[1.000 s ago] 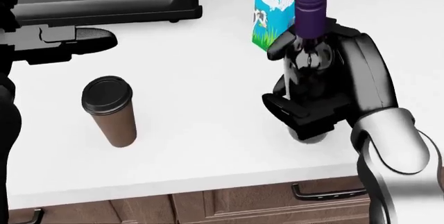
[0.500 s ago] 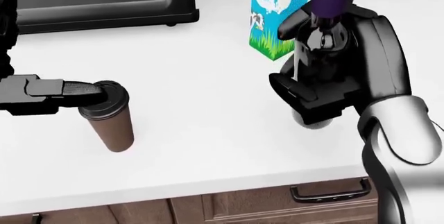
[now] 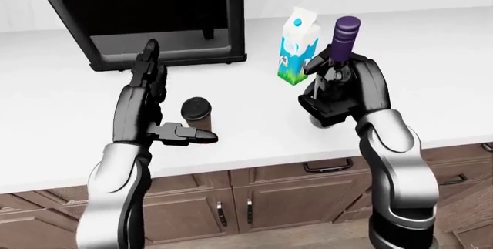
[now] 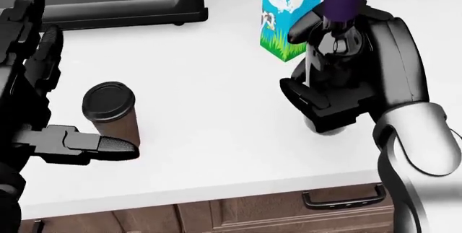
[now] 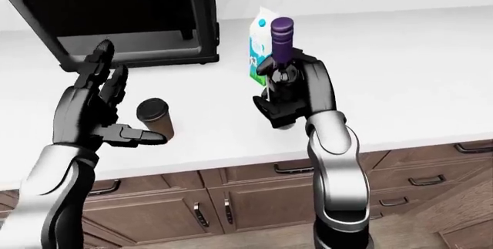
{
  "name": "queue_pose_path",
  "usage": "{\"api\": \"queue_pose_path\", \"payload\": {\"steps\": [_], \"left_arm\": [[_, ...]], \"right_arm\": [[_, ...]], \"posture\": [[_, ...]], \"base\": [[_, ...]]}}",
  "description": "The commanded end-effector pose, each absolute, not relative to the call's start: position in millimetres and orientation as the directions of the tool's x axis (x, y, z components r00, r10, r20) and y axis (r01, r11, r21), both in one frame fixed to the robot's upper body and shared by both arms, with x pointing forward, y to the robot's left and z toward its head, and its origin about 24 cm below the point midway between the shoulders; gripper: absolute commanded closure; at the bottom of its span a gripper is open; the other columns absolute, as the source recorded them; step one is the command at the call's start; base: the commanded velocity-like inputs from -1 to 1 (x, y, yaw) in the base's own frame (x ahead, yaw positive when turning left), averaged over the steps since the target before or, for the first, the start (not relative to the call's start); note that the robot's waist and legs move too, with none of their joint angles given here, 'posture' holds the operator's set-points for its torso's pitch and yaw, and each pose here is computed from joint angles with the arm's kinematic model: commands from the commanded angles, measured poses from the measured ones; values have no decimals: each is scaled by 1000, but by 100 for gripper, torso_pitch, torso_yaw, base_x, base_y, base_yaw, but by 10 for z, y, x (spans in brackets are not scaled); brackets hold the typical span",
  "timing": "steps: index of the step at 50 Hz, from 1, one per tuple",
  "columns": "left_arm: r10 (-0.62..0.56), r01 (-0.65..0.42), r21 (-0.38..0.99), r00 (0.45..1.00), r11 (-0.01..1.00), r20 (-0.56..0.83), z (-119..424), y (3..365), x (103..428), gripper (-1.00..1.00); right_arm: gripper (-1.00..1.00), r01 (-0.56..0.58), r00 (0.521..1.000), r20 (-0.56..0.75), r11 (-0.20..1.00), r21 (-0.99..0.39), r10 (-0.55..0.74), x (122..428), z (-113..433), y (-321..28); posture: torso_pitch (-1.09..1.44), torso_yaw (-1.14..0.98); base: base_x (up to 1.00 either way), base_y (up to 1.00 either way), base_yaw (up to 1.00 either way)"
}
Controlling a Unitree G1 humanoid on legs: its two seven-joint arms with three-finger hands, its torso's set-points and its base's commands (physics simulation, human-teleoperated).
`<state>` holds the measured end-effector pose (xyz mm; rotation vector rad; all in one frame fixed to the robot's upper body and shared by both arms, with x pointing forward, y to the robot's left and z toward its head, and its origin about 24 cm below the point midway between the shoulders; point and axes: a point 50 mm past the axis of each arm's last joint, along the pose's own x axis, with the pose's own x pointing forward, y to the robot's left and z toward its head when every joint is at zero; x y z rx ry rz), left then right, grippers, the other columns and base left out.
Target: Move the drinks to the dining counter.
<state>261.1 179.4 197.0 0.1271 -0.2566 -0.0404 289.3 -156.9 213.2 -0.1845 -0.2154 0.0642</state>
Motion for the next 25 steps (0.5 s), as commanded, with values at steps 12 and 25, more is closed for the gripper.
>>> {"api": "queue_pose_path", "payload": {"steps": [12,25], "left_arm": [[-57,3,176,951,984,305,1905,1789,2670,-100],[-51,-1,188,960,982,276,1715,1813,2723,-100]], "right_arm": [[100,-25,923,371,980,-198,99,2795,2437,-1548],[100,-26,924,370,980,-197,99,2781,2428,-1540]], "posture": [[0,0],[0,0]], "base": [[0,0,0],[0,0,0]]}}
